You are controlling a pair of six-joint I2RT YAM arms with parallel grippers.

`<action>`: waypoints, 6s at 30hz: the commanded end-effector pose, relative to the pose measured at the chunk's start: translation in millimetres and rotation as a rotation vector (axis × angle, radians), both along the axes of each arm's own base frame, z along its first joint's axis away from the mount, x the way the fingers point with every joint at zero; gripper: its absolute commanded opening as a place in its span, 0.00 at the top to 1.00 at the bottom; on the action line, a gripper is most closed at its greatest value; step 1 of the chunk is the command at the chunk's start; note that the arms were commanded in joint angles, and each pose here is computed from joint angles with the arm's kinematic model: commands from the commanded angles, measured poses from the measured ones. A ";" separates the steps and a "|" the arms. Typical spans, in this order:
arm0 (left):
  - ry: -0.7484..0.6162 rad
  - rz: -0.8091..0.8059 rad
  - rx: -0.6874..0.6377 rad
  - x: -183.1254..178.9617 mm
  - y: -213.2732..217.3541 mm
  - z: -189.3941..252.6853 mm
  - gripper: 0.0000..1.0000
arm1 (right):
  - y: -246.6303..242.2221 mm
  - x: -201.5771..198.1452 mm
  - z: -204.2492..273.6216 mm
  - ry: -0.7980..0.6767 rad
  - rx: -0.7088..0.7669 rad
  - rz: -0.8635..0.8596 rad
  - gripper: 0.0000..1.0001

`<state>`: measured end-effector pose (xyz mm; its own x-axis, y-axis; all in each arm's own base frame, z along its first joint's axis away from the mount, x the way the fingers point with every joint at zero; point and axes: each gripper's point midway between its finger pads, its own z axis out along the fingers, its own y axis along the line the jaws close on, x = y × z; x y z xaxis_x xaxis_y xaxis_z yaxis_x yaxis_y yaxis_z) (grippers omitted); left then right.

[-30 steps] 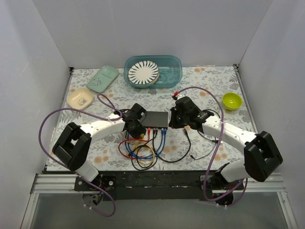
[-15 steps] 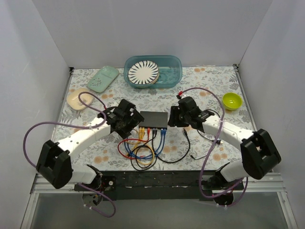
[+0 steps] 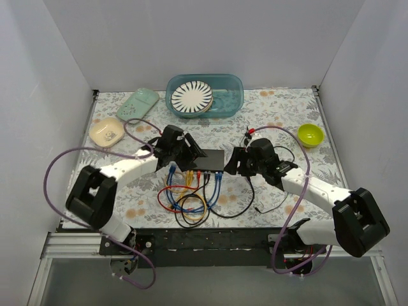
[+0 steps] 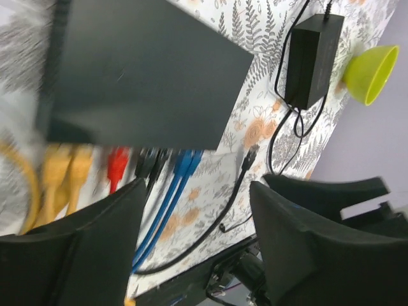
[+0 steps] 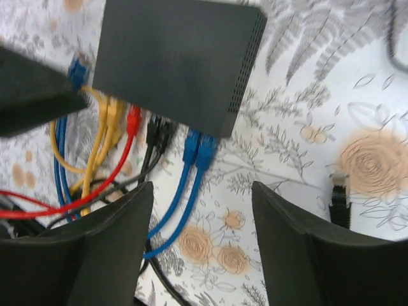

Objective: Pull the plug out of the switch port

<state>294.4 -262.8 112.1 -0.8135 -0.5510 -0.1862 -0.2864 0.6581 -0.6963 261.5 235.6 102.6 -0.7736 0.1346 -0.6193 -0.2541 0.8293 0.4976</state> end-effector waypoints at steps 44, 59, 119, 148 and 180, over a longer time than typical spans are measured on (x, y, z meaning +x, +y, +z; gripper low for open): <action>0.137 -0.174 -0.190 37.1 -41.7 -70.0 0.55 | 32.0 22.5 -84.2 0.249 0.379 -0.115 0.64; 0.176 -0.155 -0.237 18.0 -37.3 -72.7 0.59 | 34.6 34.0 -102.9 0.296 0.288 -0.061 0.75; 0.124 0.063 -0.004 74.1 17.4 -71.7 0.62 | 31.2 38.9 -90.0 0.307 0.224 0.006 0.49; 0.050 -0.018 0.300 105.7 16.4 -106.5 0.66 | -6.6 14.9 -35.0 0.160 0.096 -0.002 0.51; 0.029 -0.187 -0.170 -1.0 -34.3 -19.4 0.69 | 30.2 -33.8 -60.9 0.254 0.192 0.222 0.47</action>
<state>325.4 -287.0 103.1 -0.8571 -0.4839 -0.1765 -0.1812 0.6040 -0.7761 234.9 261.0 42.1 -0.9251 0.0502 -0.3763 -0.2411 0.6881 0.6844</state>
